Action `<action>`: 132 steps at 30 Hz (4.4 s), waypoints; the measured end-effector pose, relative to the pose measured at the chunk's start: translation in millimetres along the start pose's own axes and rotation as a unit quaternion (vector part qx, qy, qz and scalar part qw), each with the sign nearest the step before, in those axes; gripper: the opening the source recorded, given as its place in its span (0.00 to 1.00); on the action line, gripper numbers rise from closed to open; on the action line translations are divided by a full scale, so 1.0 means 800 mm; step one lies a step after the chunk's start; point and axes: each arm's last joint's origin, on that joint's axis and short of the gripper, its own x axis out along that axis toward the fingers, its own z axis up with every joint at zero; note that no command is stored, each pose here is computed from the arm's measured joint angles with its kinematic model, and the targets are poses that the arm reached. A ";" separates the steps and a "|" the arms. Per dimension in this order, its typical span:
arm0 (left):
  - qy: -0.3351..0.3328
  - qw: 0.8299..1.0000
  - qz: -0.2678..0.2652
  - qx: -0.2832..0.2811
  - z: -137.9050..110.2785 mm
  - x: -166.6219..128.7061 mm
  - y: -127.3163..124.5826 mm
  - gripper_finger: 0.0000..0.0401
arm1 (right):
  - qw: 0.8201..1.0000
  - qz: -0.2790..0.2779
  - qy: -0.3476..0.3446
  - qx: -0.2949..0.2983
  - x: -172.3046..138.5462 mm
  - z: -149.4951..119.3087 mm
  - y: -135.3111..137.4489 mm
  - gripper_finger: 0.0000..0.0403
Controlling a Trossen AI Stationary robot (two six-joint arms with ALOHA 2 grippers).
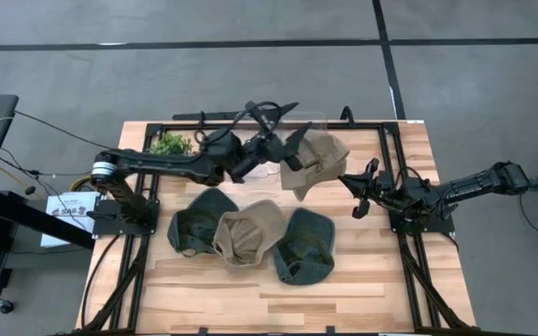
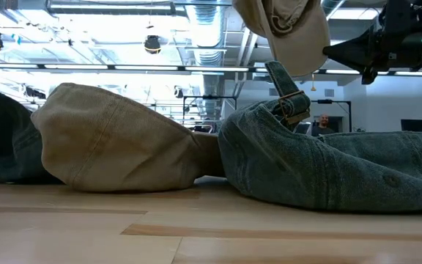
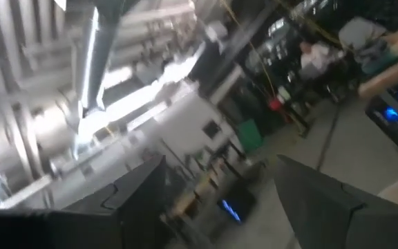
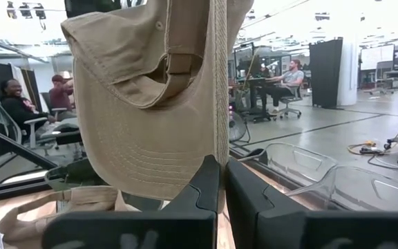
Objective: Pick & Place hat
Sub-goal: Put the right brown cap into the right transparent bin
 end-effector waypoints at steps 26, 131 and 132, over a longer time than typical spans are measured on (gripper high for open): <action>0.163 0.853 -0.215 -0.446 -0.122 -0.177 -0.026 0.66 | 0.996 0.051 -0.066 0.032 -0.001 0.017 0.003 0.01; 0.193 0.923 -0.118 -0.312 -0.184 -0.167 -0.081 0.05 | 0.993 -0.059 0.016 -0.100 0.086 0.036 0.074 0.47; 0.195 0.923 -0.119 -0.310 -0.184 -0.168 -0.081 0.05 | 0.992 -0.066 0.009 -0.108 0.083 0.043 0.073 0.47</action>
